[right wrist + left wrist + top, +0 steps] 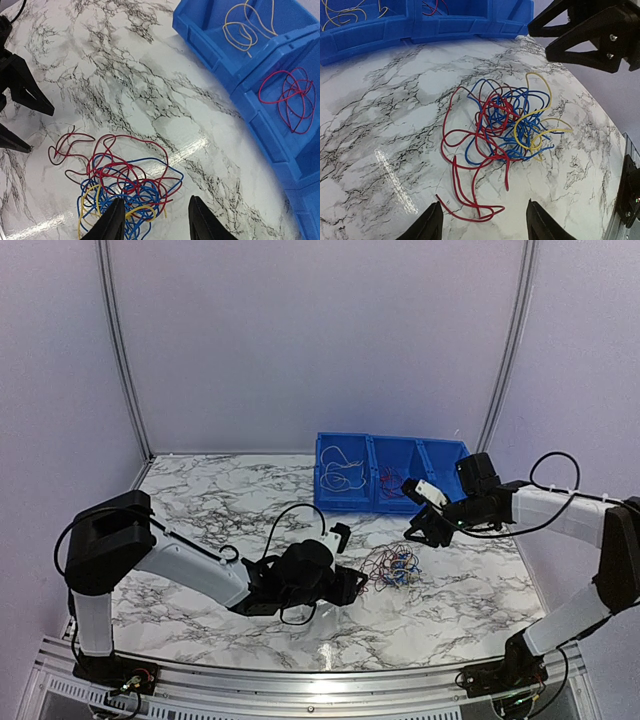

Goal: Untangle the cables

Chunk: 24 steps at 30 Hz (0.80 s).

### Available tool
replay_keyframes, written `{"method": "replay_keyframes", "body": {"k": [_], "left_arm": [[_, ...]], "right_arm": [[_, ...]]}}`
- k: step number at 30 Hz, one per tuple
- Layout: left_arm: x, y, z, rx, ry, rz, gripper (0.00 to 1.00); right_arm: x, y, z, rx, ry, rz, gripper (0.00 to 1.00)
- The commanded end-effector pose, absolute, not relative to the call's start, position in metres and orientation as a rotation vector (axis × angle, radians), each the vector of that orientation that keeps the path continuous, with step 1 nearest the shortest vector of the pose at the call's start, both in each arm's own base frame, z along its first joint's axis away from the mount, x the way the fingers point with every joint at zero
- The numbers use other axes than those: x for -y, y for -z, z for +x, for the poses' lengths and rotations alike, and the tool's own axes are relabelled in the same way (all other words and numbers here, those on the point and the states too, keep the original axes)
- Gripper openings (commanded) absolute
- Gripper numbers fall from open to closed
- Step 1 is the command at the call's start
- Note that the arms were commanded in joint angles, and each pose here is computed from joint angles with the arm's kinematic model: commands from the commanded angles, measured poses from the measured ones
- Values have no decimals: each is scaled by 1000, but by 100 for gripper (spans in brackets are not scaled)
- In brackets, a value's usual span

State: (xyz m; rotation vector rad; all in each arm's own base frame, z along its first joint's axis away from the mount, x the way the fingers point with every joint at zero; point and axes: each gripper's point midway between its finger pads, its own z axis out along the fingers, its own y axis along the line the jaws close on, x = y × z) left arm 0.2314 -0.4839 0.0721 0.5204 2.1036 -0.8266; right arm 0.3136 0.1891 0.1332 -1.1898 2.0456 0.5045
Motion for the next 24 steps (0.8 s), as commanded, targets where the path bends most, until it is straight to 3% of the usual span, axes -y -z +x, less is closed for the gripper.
{"method": "replay_keyframes", "body": {"k": [1,24], "left_arm": [[491,-72,234,-2094,832,553,59],[493,-64,238,-2111,824,532,59]], "right_arm": [[-194,-121,315,-2133,-568,-1191,45],[-181,-102,308,-2318,-553,-1104,49]]}}
